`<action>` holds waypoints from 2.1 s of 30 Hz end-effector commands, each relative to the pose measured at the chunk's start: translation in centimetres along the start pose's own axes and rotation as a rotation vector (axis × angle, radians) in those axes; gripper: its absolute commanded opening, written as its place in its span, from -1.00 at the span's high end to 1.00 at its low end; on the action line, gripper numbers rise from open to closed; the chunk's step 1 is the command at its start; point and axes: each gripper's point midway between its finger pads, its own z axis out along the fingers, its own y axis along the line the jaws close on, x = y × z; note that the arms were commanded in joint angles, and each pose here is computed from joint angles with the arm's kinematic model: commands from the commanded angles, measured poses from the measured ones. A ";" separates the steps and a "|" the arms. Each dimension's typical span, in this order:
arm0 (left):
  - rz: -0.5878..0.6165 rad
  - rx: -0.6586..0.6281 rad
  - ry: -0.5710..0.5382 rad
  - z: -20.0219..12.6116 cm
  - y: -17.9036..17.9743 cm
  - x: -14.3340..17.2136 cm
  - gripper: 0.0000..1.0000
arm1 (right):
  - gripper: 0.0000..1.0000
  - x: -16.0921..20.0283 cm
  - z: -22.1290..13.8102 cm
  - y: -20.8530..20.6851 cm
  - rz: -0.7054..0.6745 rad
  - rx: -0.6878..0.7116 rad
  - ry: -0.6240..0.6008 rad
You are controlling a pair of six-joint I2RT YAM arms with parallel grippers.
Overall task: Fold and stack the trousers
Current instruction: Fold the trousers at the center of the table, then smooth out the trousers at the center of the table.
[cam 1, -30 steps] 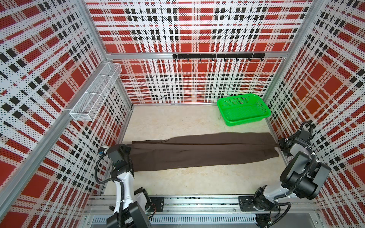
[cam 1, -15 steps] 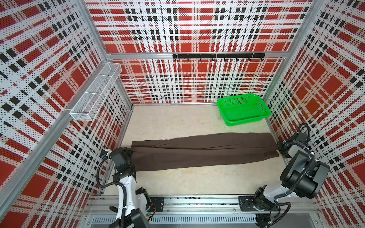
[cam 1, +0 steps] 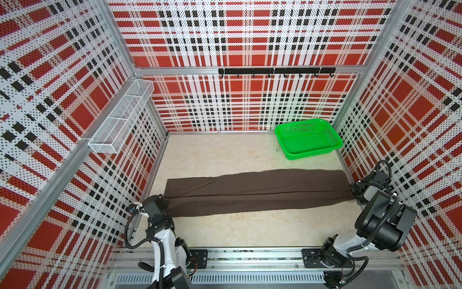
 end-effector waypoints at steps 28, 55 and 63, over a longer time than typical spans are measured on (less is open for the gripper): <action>0.046 0.151 -0.055 -2.0 -7.6 -4.4 -0.69 | -0.66 -2.0 -6.6 2.0 -0.039 -0.020 -0.154; 0.427 0.155 0.399 3.1 -12.5 9.2 -0.66 | 0.31 17.1 -0.8 3.5 -0.468 -0.017 0.247; 0.470 0.102 0.379 4.0 -12.5 5.7 -0.73 | 0.16 11.6 -2.0 0.0 -0.380 0.048 0.111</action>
